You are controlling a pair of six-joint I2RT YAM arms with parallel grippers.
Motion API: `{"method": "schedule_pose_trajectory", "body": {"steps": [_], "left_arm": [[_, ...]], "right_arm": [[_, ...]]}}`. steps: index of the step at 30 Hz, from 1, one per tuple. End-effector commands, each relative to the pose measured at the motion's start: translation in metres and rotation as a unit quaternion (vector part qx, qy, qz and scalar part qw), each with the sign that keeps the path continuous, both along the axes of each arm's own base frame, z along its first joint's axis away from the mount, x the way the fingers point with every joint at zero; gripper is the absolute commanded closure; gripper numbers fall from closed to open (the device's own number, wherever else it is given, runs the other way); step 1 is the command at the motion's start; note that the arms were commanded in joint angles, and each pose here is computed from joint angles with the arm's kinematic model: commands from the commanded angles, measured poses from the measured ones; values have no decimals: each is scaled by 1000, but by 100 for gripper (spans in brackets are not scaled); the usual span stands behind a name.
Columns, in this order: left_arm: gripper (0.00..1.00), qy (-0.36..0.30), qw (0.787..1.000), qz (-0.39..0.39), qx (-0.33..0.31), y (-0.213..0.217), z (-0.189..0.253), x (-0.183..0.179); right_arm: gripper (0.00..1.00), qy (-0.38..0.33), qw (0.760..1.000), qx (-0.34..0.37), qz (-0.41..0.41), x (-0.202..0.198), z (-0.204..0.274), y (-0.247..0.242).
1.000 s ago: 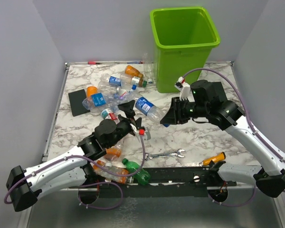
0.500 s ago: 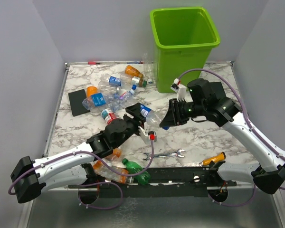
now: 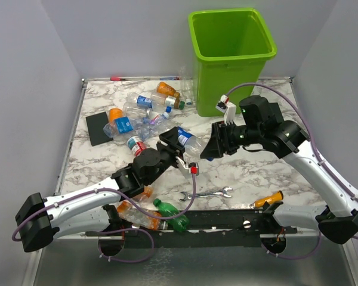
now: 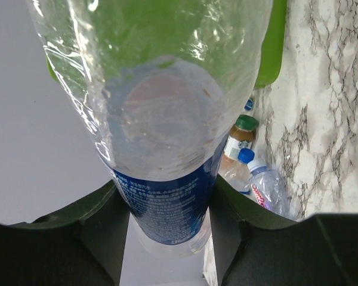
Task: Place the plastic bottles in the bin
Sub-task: Pick up the plastic bottle at the center of the board.
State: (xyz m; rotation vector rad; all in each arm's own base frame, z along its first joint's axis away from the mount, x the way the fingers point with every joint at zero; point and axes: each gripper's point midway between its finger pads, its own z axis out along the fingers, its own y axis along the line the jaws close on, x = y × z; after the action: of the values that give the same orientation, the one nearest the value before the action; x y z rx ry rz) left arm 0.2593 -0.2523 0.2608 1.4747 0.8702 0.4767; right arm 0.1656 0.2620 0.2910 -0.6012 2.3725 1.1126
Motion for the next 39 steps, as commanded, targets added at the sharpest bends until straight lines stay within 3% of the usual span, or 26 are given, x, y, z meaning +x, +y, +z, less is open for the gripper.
{"method": "schedule_pose_trajectory", "body": {"steps": [1,4,7,11,14,18,20,23,28,39], "left_arm": [[69,11,998,14,-65,1,14,0],[71,28,995,14,-94,2,14,-3],[73,69,985,19,-158,2,18,-5],[74,198,945,-16,-259,-17,15,-23],[74,333,879,-69,-335,-47,13,-47],[74,488,778,-144,-368,-87,14,-78],[74,535,737,-165,-379,-96,15,-87],[75,562,700,-186,-399,-97,18,-87],[75,595,655,-187,-427,-90,7,-79],[76,621,639,-180,-416,-95,-4,-81]], "right_arm": [[34,-52,997,52,24,-13,51,-1],[25,-73,996,54,12,-11,66,-5],[22,-124,991,55,-13,-2,86,-13],[22,-262,956,97,-89,18,126,-36],[22,-331,924,146,-124,26,144,-43],[23,-355,906,185,-135,35,150,-36],[23,-360,901,198,-138,40,151,-32],[23,-365,896,209,-142,46,153,-28],[24,-336,916,179,-130,63,130,-9],[27,-311,931,171,-89,72,114,17]]}}
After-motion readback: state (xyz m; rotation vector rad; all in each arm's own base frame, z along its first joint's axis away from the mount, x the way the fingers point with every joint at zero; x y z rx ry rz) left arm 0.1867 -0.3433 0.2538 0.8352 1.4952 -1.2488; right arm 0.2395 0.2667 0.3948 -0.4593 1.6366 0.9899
